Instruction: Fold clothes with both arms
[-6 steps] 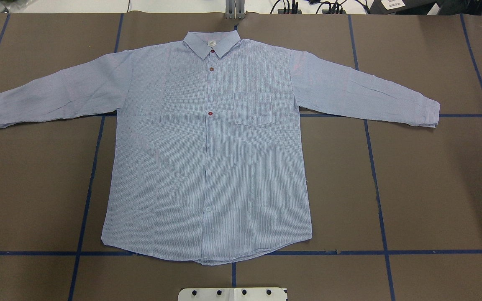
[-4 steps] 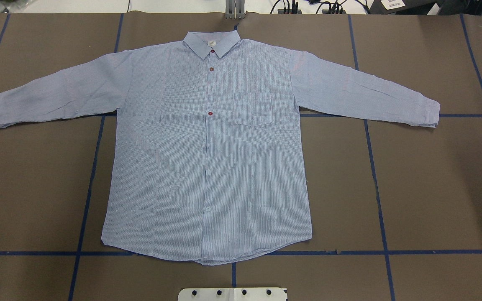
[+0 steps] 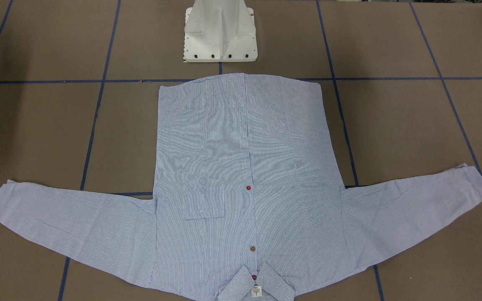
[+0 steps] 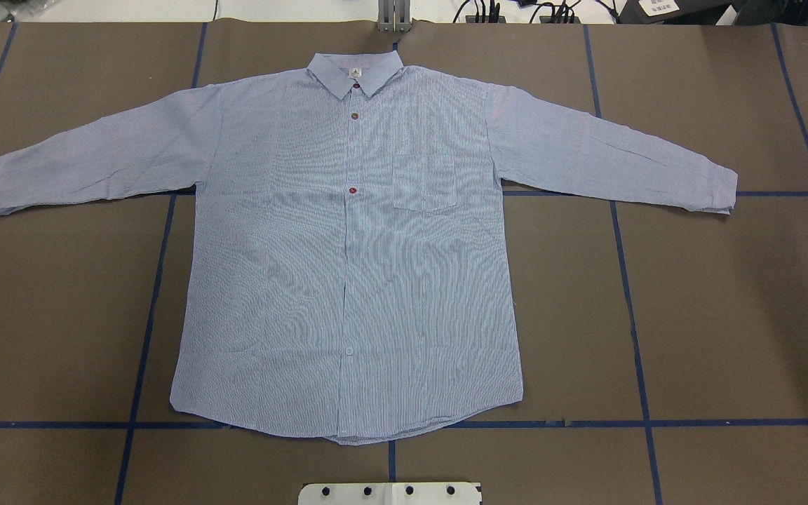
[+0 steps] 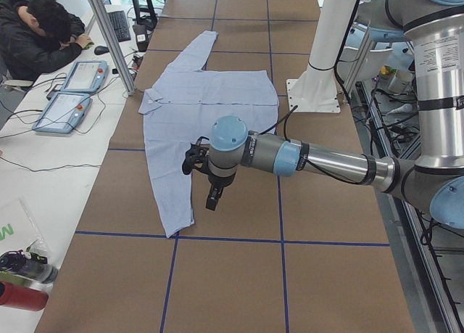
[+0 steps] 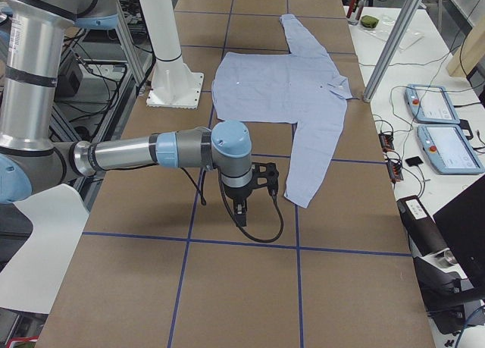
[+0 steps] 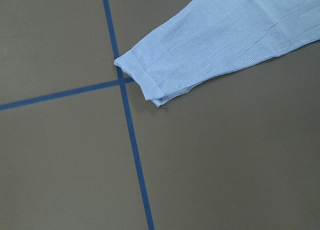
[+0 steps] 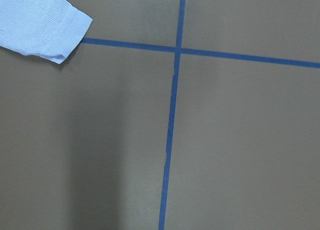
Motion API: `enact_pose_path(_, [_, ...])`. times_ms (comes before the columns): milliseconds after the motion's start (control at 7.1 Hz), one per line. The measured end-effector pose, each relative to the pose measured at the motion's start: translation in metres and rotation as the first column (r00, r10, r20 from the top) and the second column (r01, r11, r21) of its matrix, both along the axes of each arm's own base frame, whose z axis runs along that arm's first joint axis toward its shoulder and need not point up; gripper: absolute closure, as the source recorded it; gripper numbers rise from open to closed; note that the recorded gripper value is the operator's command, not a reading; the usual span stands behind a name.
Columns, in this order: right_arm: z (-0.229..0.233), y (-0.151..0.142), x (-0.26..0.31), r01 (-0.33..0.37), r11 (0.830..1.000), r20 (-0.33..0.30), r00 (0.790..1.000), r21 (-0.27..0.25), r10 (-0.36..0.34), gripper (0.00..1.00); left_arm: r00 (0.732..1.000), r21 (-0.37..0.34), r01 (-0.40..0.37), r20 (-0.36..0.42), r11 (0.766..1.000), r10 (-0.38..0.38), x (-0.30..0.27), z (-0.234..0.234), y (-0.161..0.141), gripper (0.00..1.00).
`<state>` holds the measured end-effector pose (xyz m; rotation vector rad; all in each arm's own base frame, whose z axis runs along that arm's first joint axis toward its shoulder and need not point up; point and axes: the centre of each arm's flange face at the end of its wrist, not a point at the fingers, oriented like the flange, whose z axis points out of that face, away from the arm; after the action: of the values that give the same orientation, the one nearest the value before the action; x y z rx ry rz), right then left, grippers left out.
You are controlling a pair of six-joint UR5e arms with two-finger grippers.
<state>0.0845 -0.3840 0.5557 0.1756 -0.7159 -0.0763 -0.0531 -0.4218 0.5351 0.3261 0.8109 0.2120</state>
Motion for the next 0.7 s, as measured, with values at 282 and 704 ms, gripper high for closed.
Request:
enact_pose_path(282, [-0.013,-0.017,0.001,-0.005,0.976,-0.01,1.0,0.215,0.007,0.0,1.0,0.251,0.008,-0.008,0.968,-0.006,0.0,-0.03,-0.034,0.0])
enact_pose_path(704, [0.047,-0.052,-0.001,-0.013,0.946,0.001,1.0,0.324,0.014,0.0,1.0,0.405,0.017,-0.023,0.914,-0.008,0.0,-0.024,-0.065,0.0])
